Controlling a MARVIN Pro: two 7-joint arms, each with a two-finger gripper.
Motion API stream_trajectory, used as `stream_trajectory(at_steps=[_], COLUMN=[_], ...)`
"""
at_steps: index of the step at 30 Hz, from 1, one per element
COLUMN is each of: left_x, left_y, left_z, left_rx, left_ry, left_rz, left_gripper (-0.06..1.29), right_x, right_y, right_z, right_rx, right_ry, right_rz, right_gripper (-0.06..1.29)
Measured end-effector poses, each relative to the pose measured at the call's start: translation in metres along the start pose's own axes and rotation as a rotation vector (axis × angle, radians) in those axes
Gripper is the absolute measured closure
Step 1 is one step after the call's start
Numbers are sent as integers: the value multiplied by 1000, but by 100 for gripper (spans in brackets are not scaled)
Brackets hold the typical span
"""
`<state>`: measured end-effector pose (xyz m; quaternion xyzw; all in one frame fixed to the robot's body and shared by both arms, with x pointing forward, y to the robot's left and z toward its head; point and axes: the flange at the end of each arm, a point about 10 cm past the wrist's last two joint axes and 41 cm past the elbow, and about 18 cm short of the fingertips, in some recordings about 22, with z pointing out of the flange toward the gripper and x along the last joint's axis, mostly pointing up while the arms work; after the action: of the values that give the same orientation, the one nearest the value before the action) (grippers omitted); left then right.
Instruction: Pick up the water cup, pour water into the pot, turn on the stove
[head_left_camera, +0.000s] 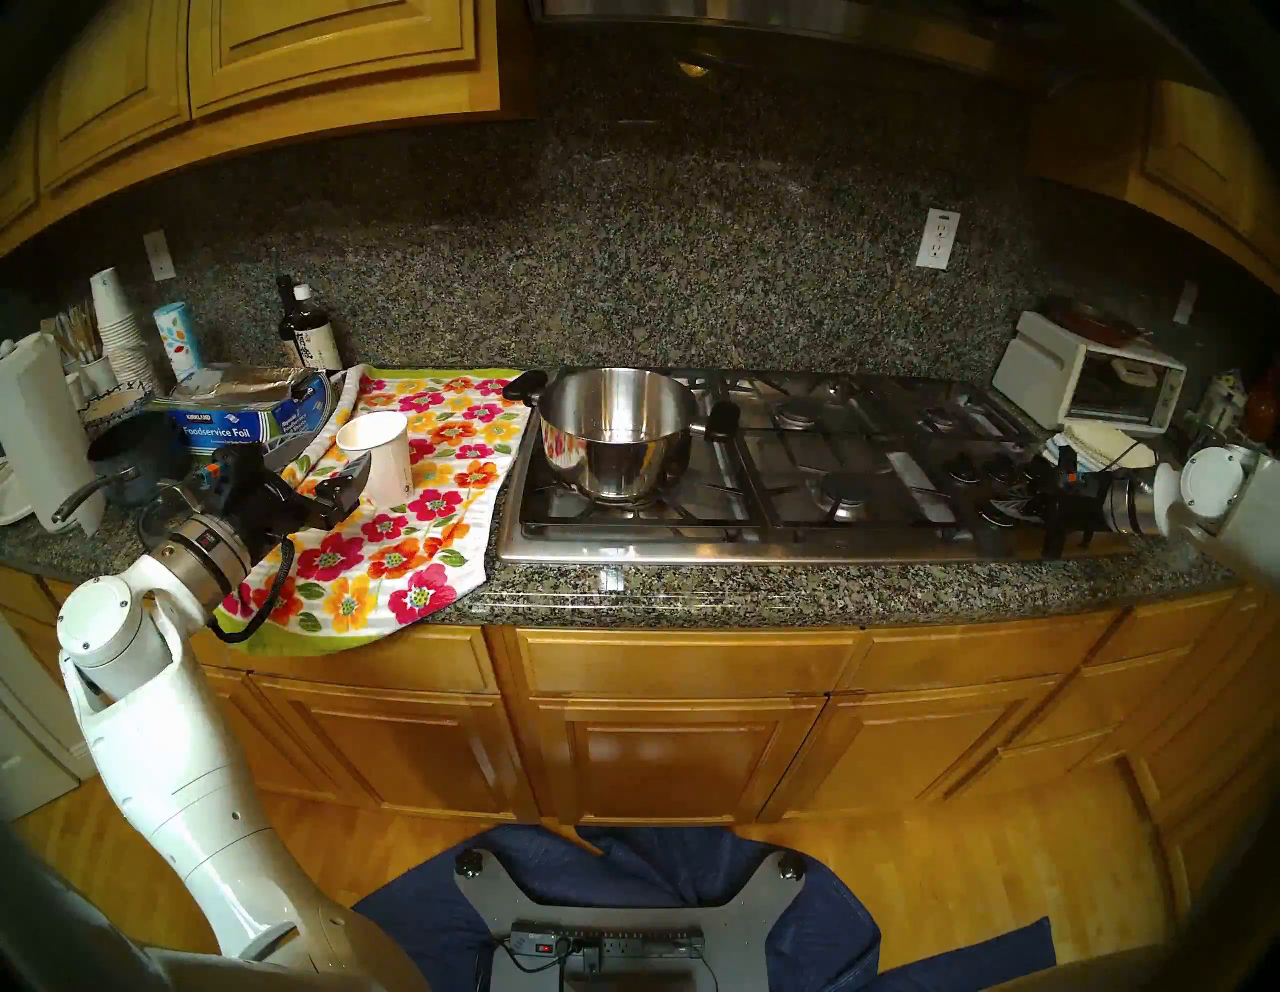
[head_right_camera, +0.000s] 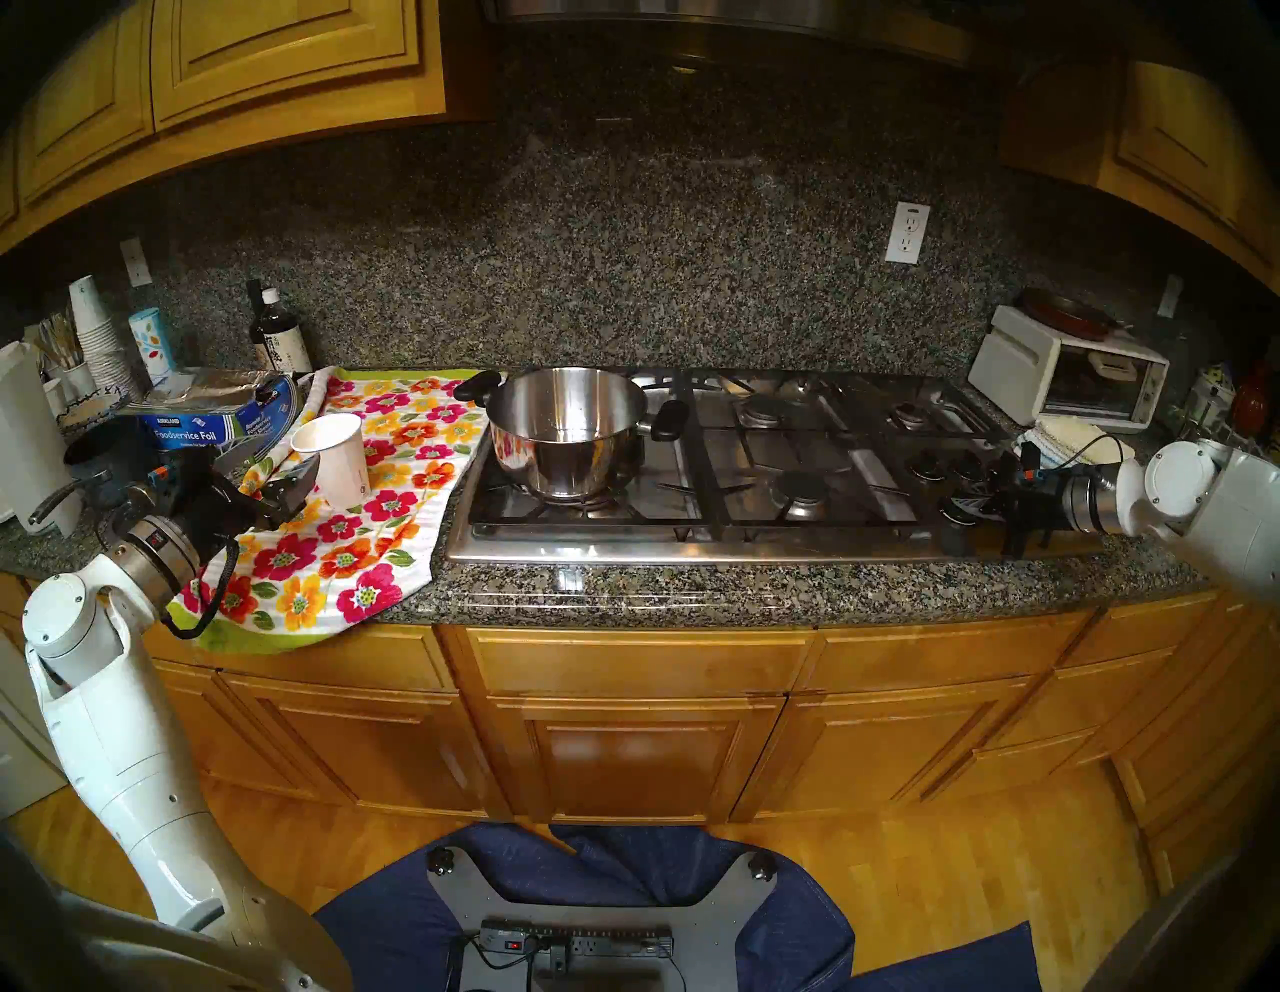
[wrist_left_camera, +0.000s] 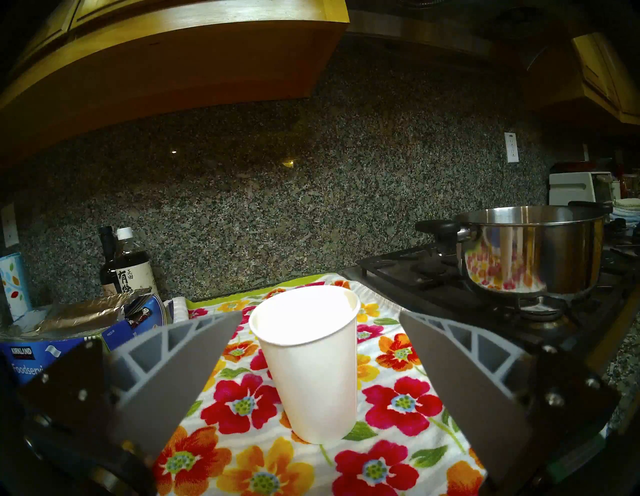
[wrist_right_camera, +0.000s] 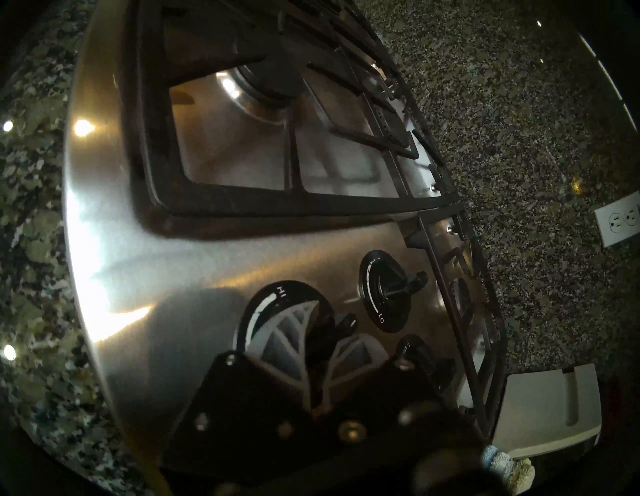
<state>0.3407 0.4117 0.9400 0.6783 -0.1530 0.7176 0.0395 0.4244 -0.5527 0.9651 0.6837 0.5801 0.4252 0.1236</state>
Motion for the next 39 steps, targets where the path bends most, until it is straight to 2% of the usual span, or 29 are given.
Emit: stream_trajectory(at_steps=[31,35,39], left_x=[0,0,0], left_y=[0,0,0], left_z=[0,0,0], left_rx=[0,0,0], left_ry=[0,0,0], left_rz=[0,0,0], left_gripper=[0,0,0], right_x=[-8,-8,-6], right_y=[4,4,4], right_z=[0,0,2], right_rx=[21,22,15], right_ry=[48,49,36], right_rz=[-101,-96,-34], right_gripper=[127,127,127])
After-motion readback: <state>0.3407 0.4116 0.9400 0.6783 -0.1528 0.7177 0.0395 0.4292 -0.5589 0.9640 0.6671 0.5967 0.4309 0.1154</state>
